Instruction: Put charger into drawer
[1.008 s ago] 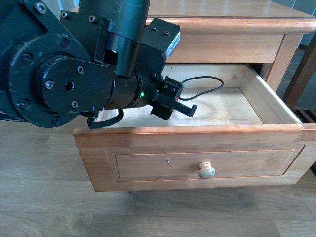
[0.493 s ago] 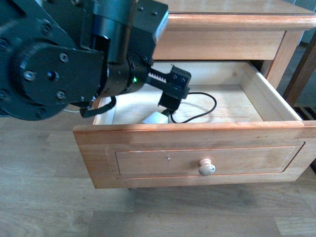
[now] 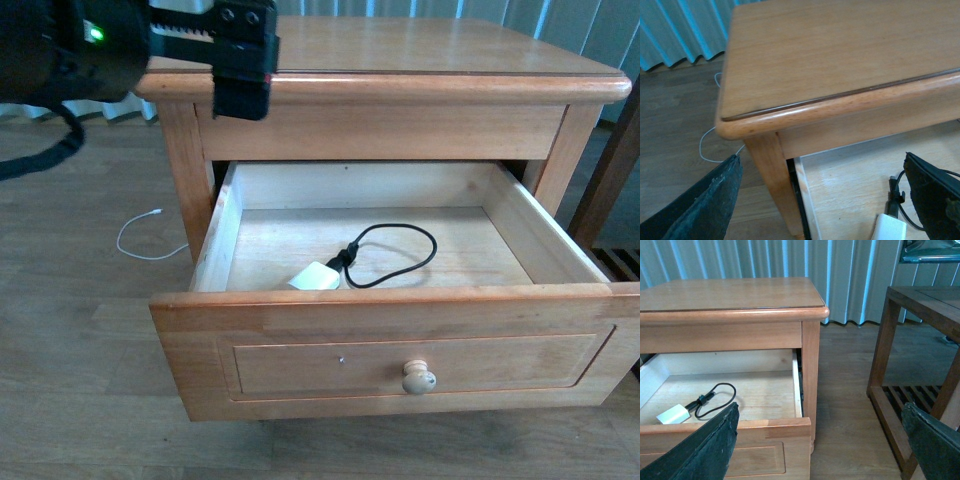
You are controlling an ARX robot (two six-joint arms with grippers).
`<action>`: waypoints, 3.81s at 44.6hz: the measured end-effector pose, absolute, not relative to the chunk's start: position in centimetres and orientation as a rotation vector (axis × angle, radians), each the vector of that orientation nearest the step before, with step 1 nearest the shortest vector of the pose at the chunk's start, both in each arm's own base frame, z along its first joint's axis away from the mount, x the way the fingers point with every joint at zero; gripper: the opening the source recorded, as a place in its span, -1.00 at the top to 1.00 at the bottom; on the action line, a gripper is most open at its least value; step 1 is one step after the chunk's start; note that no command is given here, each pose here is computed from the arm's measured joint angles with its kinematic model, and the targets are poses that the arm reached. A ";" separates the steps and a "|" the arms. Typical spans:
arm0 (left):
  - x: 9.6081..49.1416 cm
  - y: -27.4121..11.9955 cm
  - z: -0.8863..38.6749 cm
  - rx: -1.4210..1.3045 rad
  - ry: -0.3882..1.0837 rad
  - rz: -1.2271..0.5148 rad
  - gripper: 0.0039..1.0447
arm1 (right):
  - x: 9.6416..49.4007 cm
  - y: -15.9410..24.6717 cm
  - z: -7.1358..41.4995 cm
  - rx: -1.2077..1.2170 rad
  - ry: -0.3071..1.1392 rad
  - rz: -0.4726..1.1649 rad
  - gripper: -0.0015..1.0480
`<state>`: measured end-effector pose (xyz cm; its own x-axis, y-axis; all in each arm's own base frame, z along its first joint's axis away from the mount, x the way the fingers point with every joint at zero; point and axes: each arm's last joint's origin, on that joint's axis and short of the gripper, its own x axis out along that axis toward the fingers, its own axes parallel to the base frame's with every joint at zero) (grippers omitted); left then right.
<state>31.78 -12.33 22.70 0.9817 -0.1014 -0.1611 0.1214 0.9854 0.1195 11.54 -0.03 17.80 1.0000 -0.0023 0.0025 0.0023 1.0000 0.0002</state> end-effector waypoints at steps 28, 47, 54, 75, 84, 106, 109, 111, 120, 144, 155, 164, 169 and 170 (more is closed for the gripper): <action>15.2 -6.9 30.9 -0.054 -0.139 0.166 -0.89 | 11.5 0.0 17.8 0.000 -0.002 -0.002 -0.84; 12.4 -5.5 28.8 0.000 -0.026 0.009 -0.50 | 11.5 0.0 17.8 0.000 -0.002 -0.002 -0.84; 12.0 -3.9 25.8 0.011 0.004 -0.013 -0.02 | 11.5 0.0 17.8 0.000 -0.002 -0.002 -0.84; 11.0 -1.0 20.0 -0.001 0.007 -0.007 0.93 | 11.5 0.0 17.8 0.000 -0.002 -0.002 -0.84; 10.0 0.0 18.8 -0.002 0.020 0.003 0.93 | 11.5 0.0 17.8 0.000 -0.002 -0.002 -0.84; 9.7 0.0 17.3 -0.002 -0.002 -0.002 0.93 | 11.5 0.0 17.8 0.000 -0.003 -0.002 -0.84; 9.7 0.0 16.7 -0.002 0.000 -0.002 0.93 | 11.5 0.0 17.8 0.000 -0.002 -0.002 -0.84; 9.7 0.0 16.7 -0.002 0.000 -0.002 0.93 | 11.5 0.0 17.8 0.000 -0.002 -0.002 -0.84; 9.7 0.0 16.7 -0.002 -0.004 -0.002 0.93 | 11.5 0.0 17.8 0.000 -0.003 -0.002 -0.84; 9.7 0.0 16.7 -0.002 -0.004 -0.002 -0.88 | 13.3 1.4 17.5 -0.082 0.349 0.268 -0.84; 9.7 0.0 16.7 -0.002 -0.004 -0.002 -0.89 | 17.3 3.0 16.0 -0.054 0.526 0.298 -0.84; 9.7 0.0 16.7 -0.002 -0.004 -0.002 -0.89 | 20.7 4.3 14.8 -0.035 0.595 0.291 -0.84; 9.7 0.0 16.7 -0.002 -0.004 -0.002 -0.89 | 22.1 5.0 14.2 -0.036 0.618 0.295 -0.84; 9.7 0.0 16.7 -0.002 -0.004 -0.002 -0.89 | 22.5 5.1 14.1 -0.035 0.622 0.296 -0.84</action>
<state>9.71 -0.02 16.70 1.0000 -0.0015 0.0040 0.0015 1.0000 -0.0021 22.45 5.12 14.11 0.7722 0.2629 -0.5785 -0.2840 0.9572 0.0559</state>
